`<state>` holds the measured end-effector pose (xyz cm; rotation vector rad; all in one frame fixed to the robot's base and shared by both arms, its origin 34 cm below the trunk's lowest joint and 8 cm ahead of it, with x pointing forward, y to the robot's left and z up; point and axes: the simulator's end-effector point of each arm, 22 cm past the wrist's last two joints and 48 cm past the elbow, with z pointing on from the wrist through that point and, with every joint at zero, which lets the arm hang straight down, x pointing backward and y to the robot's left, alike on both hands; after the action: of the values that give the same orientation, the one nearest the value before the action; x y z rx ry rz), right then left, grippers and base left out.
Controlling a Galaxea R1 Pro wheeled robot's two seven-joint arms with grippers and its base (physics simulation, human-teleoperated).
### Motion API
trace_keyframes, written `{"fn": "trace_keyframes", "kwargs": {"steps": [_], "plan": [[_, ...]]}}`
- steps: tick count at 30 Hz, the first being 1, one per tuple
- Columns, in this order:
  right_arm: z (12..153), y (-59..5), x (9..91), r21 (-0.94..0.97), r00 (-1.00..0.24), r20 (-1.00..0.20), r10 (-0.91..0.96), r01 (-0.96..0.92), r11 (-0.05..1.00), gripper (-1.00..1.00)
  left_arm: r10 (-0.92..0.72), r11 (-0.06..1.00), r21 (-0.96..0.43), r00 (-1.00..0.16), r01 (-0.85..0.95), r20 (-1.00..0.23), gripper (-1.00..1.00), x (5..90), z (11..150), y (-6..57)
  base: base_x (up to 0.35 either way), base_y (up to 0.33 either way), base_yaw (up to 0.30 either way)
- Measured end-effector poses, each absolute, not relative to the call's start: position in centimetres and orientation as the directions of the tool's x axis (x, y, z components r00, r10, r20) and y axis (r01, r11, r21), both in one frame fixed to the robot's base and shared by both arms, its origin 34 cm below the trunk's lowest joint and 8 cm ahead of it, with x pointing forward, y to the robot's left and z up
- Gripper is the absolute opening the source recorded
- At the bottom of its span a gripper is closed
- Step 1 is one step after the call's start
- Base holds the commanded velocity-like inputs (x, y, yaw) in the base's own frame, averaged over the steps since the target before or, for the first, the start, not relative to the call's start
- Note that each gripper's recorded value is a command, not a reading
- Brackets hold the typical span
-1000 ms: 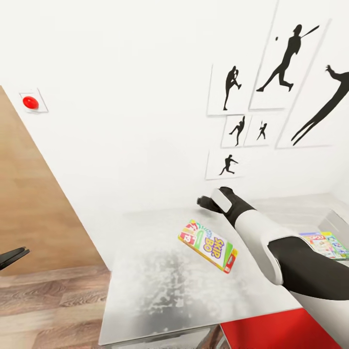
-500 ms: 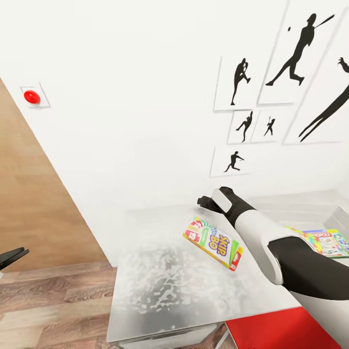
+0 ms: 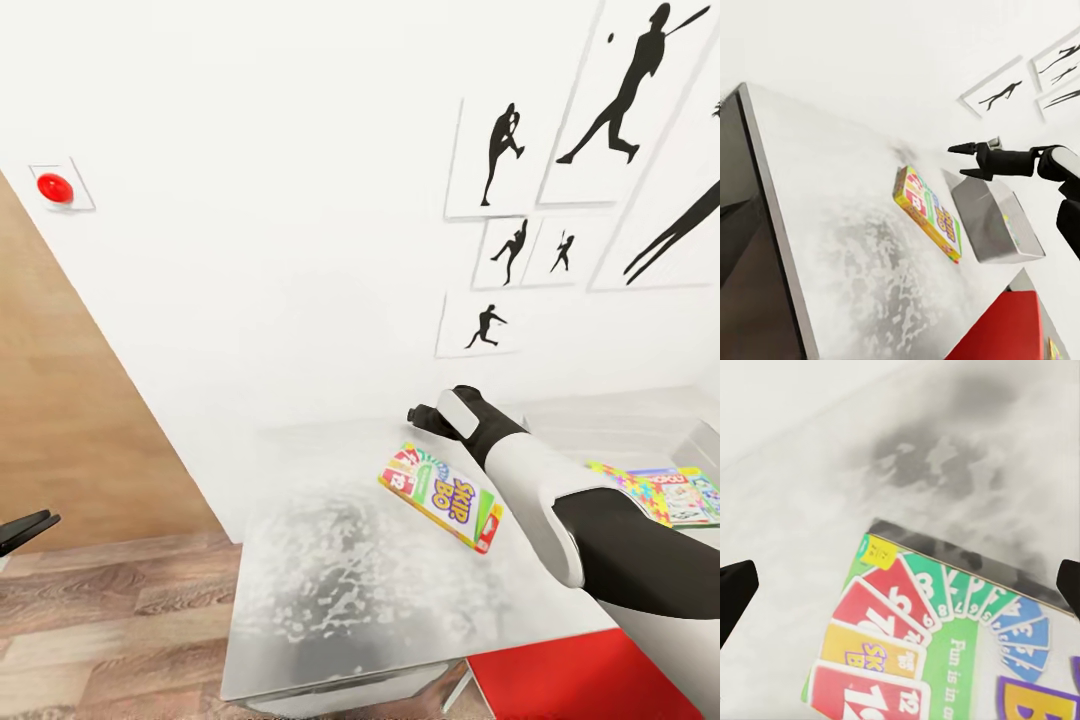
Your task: Put all the toys in the child's room - the three board games (two on the bed and one on the table), the two jigsaw puzzles on the table, and the tennis ball on the table - inside the toy box on the table in the child's room.
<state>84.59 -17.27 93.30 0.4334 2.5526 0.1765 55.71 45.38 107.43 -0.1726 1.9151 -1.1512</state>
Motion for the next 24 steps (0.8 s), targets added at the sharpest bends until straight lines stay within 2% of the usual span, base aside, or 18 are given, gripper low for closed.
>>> {"fn": "trace_keyframes", "kwargs": {"steps": [9, 24], "plan": [[92.2, -17.3, 84.5, 0.207, -0.809, -0.478, 0.341, 0.274, 0.939, 1.0, -0.509, 0.563, -0.776, -0.62, 0.285, -0.597, 1.0, 55.8, 106.8, 45.4, 0.0, 0.128, 0.0], [90.3, -19.5, 84.5, 0.186, -0.811, -0.465, 0.353, 0.301, 0.935, 1.0, -0.51, 0.563, -0.783, -0.634, 0.265, -0.581, 1.0, 56.0, 105.7, 45.4, 0.0, 0.016, 0.0]]}}
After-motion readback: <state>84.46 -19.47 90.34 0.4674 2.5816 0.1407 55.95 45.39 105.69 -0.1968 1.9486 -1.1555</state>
